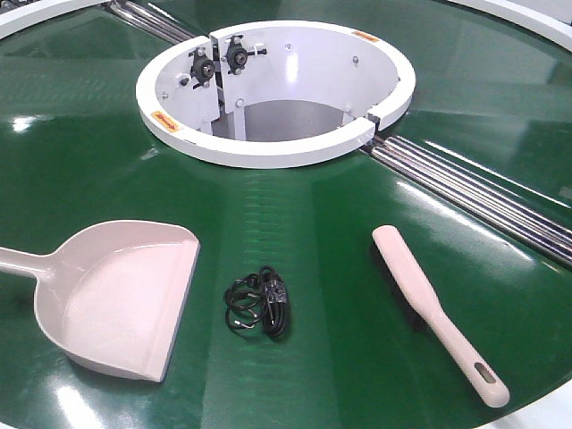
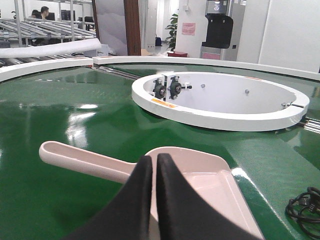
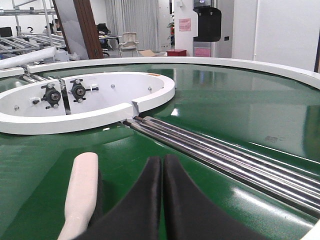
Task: Clean and inspect green conveyor with broom and dustpan
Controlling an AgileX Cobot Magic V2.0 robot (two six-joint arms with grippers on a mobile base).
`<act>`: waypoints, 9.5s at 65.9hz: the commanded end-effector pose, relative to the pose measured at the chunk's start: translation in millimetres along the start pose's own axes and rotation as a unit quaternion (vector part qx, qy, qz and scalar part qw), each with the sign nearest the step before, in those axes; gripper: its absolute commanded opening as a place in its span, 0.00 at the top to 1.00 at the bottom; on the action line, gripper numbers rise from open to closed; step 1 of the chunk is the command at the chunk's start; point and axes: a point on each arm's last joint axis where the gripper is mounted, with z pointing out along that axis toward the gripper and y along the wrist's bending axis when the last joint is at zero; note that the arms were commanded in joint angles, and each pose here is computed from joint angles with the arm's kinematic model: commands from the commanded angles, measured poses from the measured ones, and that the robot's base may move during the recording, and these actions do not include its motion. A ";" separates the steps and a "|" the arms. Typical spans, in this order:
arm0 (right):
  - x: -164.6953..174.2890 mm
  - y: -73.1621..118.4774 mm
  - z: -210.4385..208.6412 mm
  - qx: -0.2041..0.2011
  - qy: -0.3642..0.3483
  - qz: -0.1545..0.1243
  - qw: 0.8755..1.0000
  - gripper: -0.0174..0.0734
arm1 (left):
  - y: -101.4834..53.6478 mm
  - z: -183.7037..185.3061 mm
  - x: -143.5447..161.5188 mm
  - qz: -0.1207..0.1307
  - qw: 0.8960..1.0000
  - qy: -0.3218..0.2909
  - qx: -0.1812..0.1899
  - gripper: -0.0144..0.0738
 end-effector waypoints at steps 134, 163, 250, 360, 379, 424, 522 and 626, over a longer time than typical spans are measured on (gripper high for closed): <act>-4.2 0.0 -1.2 0.000 -0.043 -0.004 0.999 0.82 | -14.2 56.8 -121.2 0.065 0.991 0.117 0.015 0.28; -4.2 0.0 -1.2 0.000 -0.043 -0.004 0.999 0.82 | -17.5 103.8 -164.3 0.116 0.954 0.277 0.007 0.28; -4.2 0.0 -1.2 0.000 -0.043 -0.003 0.999 0.82 | -1.2 246.8 -56.8 0.597 0.592 0.483 0.244 0.26; 0.2 0.0 -0.9 0.001 -0.018 -0.002 1.000 0.82 | 16.9 284.0 -47.1 0.587 0.551 0.524 0.277 0.85; 0.2 0.0 -0.9 0.001 -0.018 -0.002 1.000 0.82 | 4.9 280.6 -65.8 0.583 0.556 0.520 0.283 0.84; 0.2 0.0 -0.9 0.001 -0.018 -0.002 1.000 0.82 | -24.8 288.5 -52.1 0.646 0.493 0.490 0.316 0.84; 0.2 0.0 -0.9 0.001 -0.018 -0.002 1.000 0.82 | -26.8 278.6 -31.1 0.630 0.480 0.518 0.323 0.84; -5.9 0.0 -1.4 -0.001 -0.049 0.024 0.999 0.82 | -27.3 279.2 -31.4 0.630 0.484 0.516 0.321 0.84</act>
